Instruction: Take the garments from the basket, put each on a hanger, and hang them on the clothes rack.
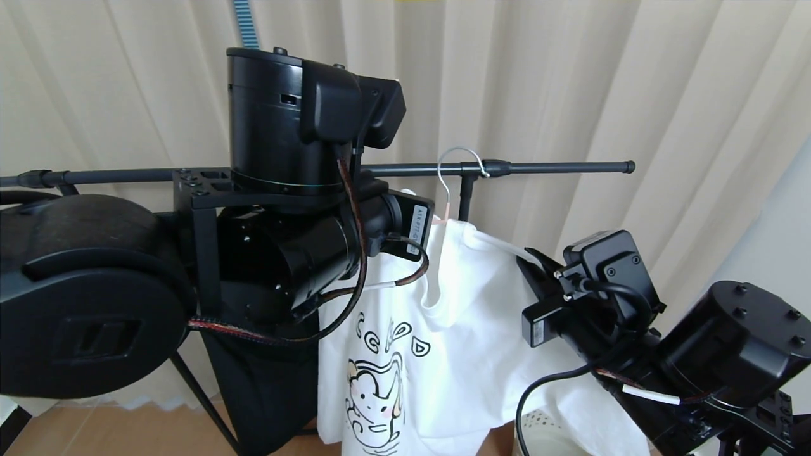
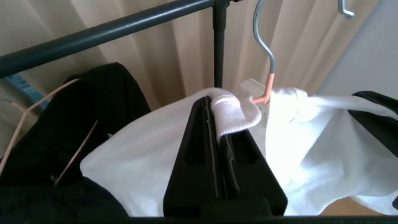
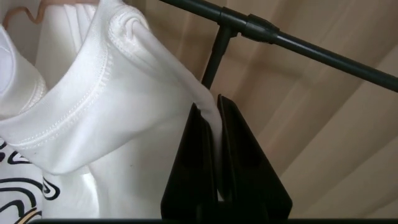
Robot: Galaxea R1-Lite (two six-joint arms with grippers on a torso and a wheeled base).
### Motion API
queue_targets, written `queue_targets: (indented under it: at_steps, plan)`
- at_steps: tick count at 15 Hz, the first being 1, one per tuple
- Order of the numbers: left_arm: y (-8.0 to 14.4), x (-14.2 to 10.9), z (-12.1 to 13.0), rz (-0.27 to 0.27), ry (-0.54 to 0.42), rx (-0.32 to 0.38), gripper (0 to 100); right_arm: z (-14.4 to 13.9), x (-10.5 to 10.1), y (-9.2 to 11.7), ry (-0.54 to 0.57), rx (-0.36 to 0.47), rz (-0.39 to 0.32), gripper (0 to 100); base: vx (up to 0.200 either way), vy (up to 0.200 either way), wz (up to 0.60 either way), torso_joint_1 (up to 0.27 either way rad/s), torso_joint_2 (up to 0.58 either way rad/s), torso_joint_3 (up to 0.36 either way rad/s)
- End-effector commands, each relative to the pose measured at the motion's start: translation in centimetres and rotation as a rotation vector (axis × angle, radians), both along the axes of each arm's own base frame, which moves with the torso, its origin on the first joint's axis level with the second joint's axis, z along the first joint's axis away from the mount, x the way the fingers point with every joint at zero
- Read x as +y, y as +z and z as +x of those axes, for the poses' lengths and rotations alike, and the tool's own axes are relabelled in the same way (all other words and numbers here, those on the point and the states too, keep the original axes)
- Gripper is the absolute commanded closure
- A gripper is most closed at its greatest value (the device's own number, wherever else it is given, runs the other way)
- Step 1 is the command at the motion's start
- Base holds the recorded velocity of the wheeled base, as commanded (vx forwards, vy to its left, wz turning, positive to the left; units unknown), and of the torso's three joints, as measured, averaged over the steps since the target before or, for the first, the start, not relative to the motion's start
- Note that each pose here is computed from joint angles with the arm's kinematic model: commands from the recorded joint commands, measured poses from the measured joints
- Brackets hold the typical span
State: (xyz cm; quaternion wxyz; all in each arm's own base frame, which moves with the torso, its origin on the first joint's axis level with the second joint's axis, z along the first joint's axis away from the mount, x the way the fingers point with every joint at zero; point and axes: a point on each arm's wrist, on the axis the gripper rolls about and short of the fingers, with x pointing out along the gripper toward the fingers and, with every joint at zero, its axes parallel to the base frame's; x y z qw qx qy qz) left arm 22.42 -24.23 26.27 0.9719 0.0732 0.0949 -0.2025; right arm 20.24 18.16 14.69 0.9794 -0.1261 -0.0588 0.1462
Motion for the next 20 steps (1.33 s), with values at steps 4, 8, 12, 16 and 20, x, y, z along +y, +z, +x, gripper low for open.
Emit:
queue_targets:
  at_steps: [4,8,12,16,20]
  plan:
    - [-0.4,-0.2,0.1,-0.005,0.001,0.013,100,0.3,0.3,0.2,-0.012,-0.02,0.021,100,0.0,0.0,0.0,0.0,0.0,0.0]
    - [-0.9,0.0,0.0,0.01,0.001,0.026,100,0.0,0.0,1.6,-0.006,-0.086,0.082,100,0.0,0.0,0.0,0.0,0.0,0.0]
    - [-2.2,0.1,-0.3,0.042,-0.005,0.053,100,-0.5,-0.5,2.6,0.014,-0.114,0.109,100,0.0,0.0,0.0,0.0,0.0,0.0]
    - [-2.1,-0.1,-0.5,0.03,-0.02,0.053,100,-0.7,-0.6,2.8,0.033,-0.12,0.116,100,0.0,0.0,0.0,0.0,0.0,0.0]
    - [-2.1,-0.4,-0.8,0.031,-0.032,0.053,100,-0.9,-0.8,3.0,0.045,-0.129,0.123,100,0.0,0.0,0.0,0.0,0.0,0.0]
